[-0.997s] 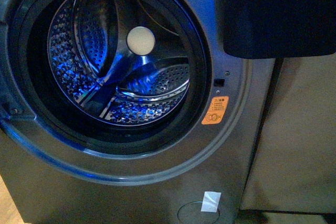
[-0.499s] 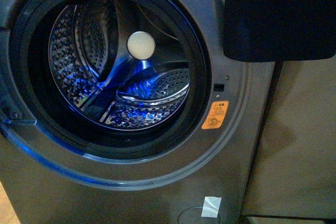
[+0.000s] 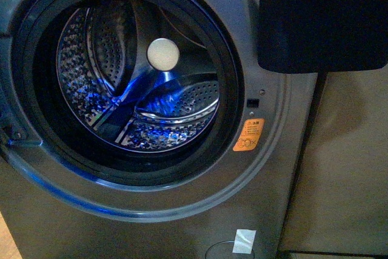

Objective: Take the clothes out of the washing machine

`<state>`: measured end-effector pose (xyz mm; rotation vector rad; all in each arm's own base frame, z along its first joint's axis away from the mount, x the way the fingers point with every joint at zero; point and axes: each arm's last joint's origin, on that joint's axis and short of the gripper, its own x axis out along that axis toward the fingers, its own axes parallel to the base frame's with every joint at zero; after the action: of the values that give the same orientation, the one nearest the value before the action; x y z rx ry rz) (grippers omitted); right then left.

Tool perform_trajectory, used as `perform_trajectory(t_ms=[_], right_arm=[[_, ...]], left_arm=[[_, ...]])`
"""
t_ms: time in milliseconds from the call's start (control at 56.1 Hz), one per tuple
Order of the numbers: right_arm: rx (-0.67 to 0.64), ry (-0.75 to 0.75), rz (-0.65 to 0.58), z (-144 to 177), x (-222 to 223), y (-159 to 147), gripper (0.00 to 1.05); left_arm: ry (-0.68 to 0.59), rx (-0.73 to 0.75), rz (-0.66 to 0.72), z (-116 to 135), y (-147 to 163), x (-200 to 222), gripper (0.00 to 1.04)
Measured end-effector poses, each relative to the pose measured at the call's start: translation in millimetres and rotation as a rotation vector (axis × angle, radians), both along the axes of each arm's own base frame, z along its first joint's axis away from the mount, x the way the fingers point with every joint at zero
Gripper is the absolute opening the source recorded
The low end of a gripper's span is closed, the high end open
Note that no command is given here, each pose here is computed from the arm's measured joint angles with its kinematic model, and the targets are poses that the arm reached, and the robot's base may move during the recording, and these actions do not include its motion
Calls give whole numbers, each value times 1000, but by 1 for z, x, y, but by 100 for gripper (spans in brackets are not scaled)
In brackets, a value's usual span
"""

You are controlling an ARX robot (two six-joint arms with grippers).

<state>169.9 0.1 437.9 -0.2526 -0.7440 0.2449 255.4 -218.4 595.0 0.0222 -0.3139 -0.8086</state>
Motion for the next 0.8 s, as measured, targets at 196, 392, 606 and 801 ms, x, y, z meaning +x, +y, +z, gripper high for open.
perform_trajectory(t_ms=[196,392,606,801], right_arm=[[36,162,191,-4,25,-28,97],[88,395,569,-17,49,-27,97],[214,522,731,-25,62,-16,97],[260,553,833,-24,58,2,97]], left_arm=[[0,0,0,0,0,0,18],[0,0,0,0,0,0,18],[0,0,0,0,0,0,18],[0,0,0,0,0,0,18]])
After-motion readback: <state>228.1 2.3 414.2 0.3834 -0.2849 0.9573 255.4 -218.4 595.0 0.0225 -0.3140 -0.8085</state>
